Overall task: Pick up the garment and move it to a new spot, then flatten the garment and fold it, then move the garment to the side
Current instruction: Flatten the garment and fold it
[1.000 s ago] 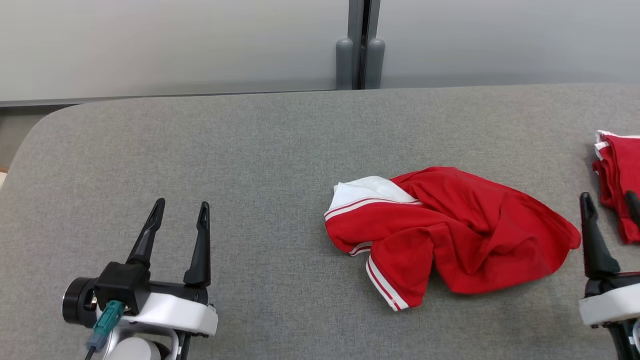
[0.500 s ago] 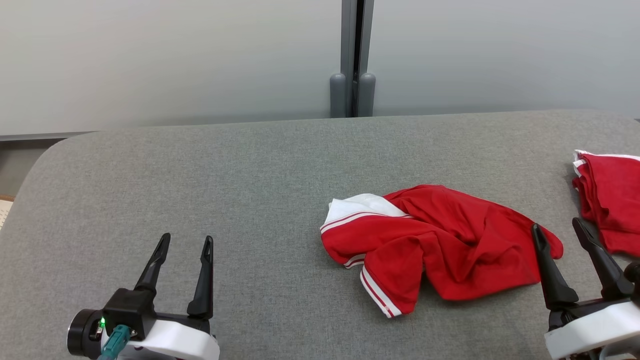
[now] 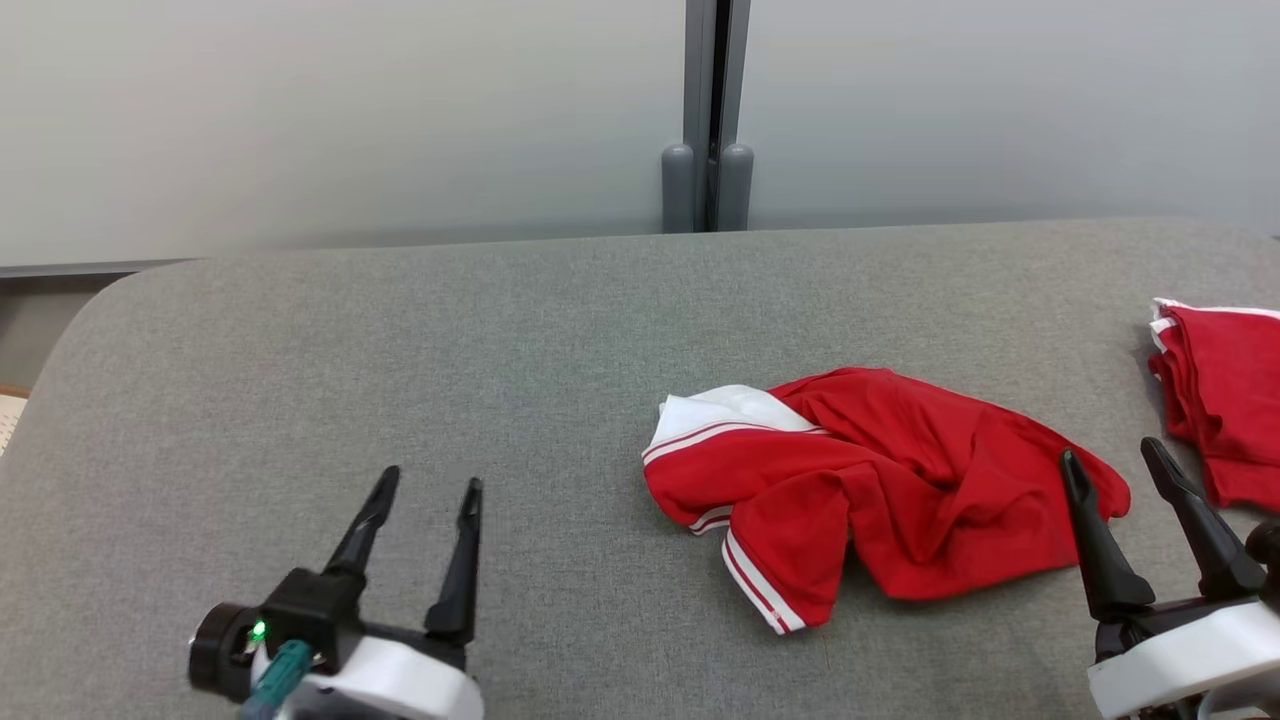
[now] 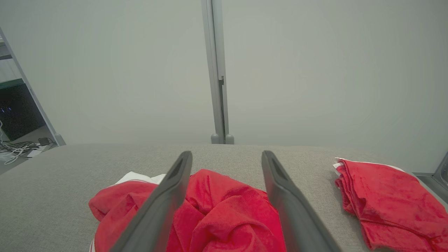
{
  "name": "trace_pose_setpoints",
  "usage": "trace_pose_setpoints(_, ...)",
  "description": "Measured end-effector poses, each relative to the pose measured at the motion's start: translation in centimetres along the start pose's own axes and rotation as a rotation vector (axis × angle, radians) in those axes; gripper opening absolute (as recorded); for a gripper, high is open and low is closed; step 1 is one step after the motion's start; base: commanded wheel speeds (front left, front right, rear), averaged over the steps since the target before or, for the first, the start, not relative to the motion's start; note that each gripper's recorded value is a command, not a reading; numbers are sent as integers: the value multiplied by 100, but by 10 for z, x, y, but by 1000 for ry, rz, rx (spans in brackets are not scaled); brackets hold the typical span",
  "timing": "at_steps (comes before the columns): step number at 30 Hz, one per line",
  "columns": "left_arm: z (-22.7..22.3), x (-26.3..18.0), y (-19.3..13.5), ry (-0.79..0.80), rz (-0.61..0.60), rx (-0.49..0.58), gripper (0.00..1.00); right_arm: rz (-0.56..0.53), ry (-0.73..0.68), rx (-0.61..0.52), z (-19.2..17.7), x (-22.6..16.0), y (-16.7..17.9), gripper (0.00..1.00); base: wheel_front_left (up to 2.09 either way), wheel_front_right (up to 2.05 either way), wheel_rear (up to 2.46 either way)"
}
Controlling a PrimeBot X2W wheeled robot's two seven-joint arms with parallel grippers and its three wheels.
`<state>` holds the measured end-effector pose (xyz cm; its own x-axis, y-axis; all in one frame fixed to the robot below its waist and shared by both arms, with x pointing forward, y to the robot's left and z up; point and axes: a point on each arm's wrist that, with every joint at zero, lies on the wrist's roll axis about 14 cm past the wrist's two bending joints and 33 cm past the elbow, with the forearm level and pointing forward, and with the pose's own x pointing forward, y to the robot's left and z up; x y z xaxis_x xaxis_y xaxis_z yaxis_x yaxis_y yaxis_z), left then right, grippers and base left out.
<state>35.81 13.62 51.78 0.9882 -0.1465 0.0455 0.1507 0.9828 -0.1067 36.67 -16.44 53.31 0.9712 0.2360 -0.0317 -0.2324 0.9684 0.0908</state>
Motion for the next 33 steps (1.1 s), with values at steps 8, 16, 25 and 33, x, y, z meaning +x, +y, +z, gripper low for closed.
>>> trace_pose_setpoints(8, -33, 31, -76, 141, -255, -87, 100, 20, 25, 15, -8, 15, 2, 100, 0, 0, 0)
trace_pose_setpoints(16, -107, 50, -124, 390, -396, -141, 100, -9, 66, 54, -28, 25, -11, 100, 0, 0, 0)
trace_pose_setpoints(25, -131, 73, -120, 403, -363, -196, 0, -80, 99, 76, -47, 22, -34, 100, 0, 0, 0)
trace_pose_setpoints(33, -82, 92, -73, 208, -249, -135, 0, -85, 80, 77, -45, 30, -37, 100, 0, 0, 0)
